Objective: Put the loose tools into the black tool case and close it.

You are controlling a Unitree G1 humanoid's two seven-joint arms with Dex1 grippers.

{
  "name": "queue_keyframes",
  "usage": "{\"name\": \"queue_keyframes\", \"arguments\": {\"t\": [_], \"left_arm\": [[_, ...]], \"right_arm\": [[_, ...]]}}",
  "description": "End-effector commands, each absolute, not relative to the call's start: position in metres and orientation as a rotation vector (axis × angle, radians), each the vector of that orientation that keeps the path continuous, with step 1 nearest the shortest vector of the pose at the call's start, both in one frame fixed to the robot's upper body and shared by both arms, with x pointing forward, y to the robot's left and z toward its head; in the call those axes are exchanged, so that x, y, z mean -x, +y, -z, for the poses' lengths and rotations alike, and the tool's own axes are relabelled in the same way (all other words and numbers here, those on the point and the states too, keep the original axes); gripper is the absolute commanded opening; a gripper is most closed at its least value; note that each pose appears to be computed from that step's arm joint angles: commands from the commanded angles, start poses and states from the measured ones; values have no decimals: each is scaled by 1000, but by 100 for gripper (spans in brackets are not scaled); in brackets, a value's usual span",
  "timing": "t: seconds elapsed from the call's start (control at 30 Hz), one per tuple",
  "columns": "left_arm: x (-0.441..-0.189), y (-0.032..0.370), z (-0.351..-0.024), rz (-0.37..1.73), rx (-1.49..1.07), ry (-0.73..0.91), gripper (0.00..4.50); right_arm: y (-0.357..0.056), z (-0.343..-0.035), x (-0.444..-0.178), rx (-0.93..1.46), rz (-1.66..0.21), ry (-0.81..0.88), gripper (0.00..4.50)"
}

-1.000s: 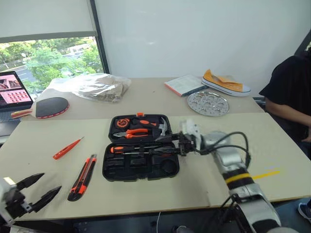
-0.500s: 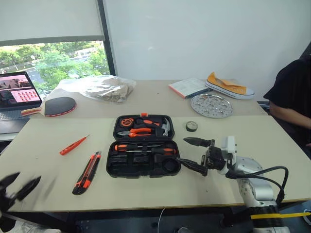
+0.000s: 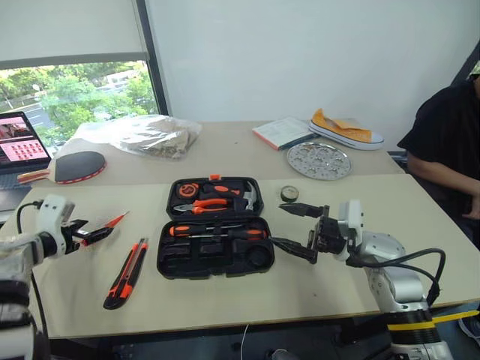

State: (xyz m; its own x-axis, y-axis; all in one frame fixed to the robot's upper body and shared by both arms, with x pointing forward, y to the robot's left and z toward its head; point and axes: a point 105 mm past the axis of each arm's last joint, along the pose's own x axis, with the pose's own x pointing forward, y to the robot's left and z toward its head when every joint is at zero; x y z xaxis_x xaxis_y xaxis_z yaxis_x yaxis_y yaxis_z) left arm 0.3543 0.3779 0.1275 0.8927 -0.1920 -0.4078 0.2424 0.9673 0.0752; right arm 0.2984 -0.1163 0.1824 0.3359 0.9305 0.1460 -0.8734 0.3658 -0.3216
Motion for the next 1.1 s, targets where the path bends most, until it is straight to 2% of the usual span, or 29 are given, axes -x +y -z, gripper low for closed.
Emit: {"name": "queue_keyframes", "arguments": {"t": [0.03, 0.07, 0.17, 0.33, 0.37, 0.43, 0.47, 0.6, 0.8, 0.93, 1.1], "left_arm": [[-359, 377, -120, 228, -139, 451, 450], [-360, 374, -117, 244, -125, 472, 450], [-360, 368, -111, 279, -131, 515, 380], [-354, 365, -112, 346, -89, 541, 177], [-353, 366, -114, 358, -99, 527, 148], [-353, 362, -123, 410, -118, 453, 63], [-355, 356, -132, 454, -118, 395, 47], [-360, 330, -173, 650, -183, 175, 45], [-344, 257, -203, 1066, -388, 94, 45], [-326, 206, -205, 1272, -493, 108, 45], [-313, 169, -186, 1439, -606, 188, 45]], "right_arm": [[-122, -197, -293, 211, -1162, -374, 449], [-123, -197, -291, 211, -1154, -373, 449], [-124, -199, -289, 214, -1136, -374, 450], [-126, -201, -287, 218, -1105, -380, 450], [-126, -201, -287, 218, -1099, -381, 450], [-127, -200, -287, 219, -1094, -379, 450], [-127, -200, -287, 219, -1091, -378, 450], [-131, -198, -286, 224, -1090, -365, 450], [-136, -194, -282, 228, -1103, -338, 450], [-136, -191, -278, 224, -1114, -321, 450], [-134, -188, -273, 218, -1126, -304, 450]]}}
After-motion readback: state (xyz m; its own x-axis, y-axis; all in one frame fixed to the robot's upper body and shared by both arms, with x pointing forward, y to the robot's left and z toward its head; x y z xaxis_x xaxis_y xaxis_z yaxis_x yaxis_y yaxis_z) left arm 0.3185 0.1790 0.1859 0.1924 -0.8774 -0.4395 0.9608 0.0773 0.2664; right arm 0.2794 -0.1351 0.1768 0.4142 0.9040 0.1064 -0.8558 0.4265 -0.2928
